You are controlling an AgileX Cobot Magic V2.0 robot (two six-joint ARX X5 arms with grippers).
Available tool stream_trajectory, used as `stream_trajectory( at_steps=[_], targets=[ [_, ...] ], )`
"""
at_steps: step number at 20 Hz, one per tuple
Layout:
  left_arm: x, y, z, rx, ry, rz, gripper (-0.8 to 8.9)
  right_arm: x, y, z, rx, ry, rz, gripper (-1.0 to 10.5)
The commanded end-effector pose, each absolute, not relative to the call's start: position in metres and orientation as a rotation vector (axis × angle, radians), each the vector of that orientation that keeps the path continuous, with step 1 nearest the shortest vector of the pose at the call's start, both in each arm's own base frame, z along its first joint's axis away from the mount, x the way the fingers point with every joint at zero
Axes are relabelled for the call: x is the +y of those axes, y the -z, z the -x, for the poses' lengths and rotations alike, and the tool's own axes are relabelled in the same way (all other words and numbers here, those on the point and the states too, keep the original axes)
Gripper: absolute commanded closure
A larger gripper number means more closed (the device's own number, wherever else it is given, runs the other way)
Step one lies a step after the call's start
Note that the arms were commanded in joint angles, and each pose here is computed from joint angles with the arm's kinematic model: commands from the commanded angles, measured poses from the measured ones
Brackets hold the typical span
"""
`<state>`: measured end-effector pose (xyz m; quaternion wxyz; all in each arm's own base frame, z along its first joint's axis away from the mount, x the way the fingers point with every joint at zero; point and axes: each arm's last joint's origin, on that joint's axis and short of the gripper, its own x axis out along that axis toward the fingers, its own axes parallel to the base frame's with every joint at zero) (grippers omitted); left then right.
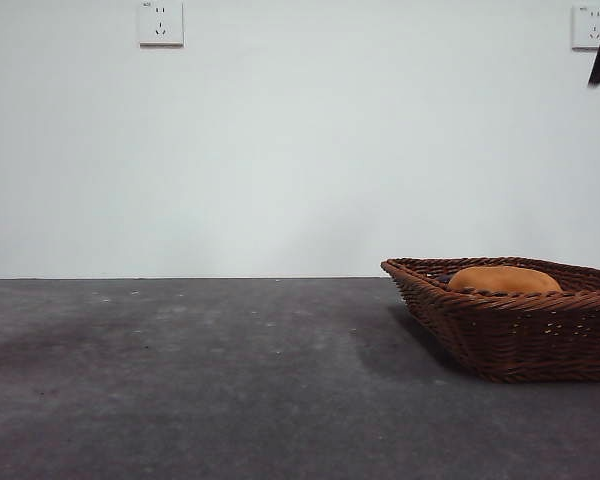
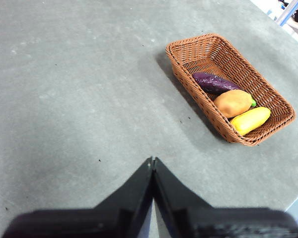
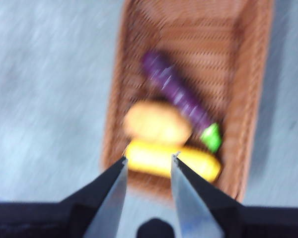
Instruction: Help me put the vegetables on the table into the basket
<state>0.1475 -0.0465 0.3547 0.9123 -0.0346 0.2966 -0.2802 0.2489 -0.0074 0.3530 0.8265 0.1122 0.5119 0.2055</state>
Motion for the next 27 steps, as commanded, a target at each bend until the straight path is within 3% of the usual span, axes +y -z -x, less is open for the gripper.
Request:
stream_trajectory(
  at_steps=[1, 4, 10, 18, 27],
  targets=[
    [-0.046, -0.355, -0.148, 0.6, 0.587, 0.056, 8.21, -0.001, -0.363, -0.231, 1.086, -0.463, -0.208, 8.2],
    [-0.046, -0.355, -0.148, 0.6, 0.588, 0.055, 8.21, 0.006, -0.373, -0.206, 1.101, -0.493, -0.187, 9.5],
    [-0.046, -0.355, -0.148, 0.601, 0.587, 0.054, 8.21, 0.01, -0.386, -0.182, 1.045, -0.503, -0.143, 9.5],
    [-0.046, -0.355, -0.148, 0.6, 0.586, 0.054, 8.17, 0.01, -0.386, -0.182, 1.055, -0.484, -0.175, 9.5],
    [-0.046, -0.355, -0.148, 0.6, 0.586, 0.054, 8.17, 0.007, -0.385, -0.183, 1.07, -0.397, -0.119, 9.5]
  ],
)
